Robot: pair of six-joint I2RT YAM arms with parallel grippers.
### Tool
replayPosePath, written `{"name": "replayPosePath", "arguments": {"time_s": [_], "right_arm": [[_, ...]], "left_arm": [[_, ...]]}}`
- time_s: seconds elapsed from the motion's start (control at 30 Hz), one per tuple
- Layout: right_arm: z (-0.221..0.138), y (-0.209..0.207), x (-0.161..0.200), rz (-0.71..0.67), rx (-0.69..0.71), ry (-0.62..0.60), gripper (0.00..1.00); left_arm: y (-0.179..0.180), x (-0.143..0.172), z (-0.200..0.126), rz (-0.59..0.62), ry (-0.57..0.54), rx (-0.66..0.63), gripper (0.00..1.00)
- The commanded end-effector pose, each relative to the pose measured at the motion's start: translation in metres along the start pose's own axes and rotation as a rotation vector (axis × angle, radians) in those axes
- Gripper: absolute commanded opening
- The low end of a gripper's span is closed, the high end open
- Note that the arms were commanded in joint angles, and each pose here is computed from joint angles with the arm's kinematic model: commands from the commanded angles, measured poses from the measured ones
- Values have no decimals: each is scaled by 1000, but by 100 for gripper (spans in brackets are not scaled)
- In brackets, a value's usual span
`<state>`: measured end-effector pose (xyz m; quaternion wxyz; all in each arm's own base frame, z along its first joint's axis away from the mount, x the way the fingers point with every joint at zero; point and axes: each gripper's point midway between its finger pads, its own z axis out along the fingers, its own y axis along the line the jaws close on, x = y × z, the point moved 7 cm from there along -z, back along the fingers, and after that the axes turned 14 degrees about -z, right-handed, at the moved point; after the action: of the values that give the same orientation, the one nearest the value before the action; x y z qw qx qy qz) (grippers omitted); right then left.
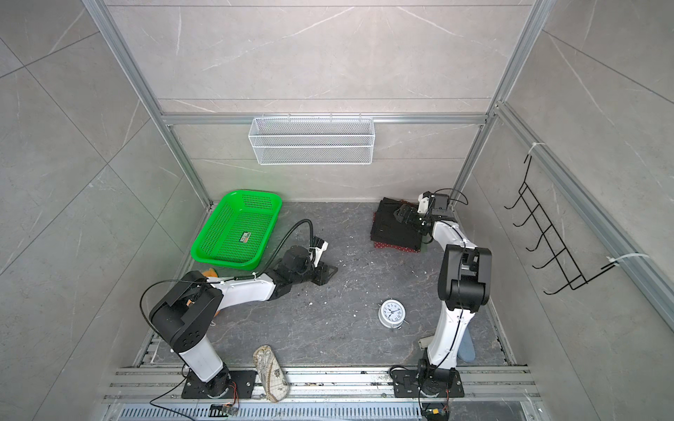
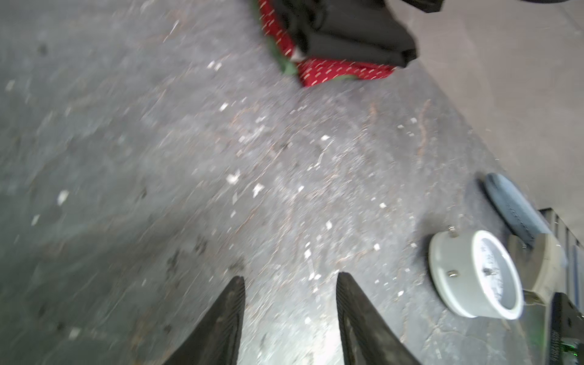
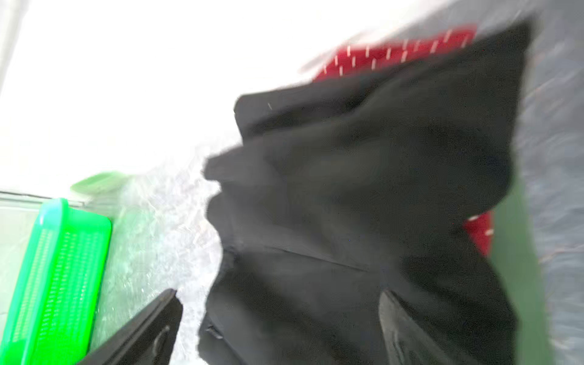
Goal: Fold and stack skirts
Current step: Smooth out the skirt on several skirts.
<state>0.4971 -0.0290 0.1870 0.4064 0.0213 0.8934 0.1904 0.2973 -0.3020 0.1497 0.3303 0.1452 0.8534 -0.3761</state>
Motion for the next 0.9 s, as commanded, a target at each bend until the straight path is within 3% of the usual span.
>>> {"name": "replayPosePath", "arguments": {"time_s": [0.0, 0.43, 0.7, 0.87], "right_arm": [[-9, -5, -12, -14, 67, -55, 100], [30, -29, -24, 7, 55, -51, 100], [42, -38, -29, 5, 44, -26, 100], [46, -40, -30, 4, 32, -4, 100]], "left_arm": [[-23, -14, 10, 108, -10, 59, 50], [-80, -64, 88, 295, -97, 206, 57], [-101, -88, 141, 290, -238, 345, 58], [-91, -88, 179, 242, -277, 342, 58]]}}
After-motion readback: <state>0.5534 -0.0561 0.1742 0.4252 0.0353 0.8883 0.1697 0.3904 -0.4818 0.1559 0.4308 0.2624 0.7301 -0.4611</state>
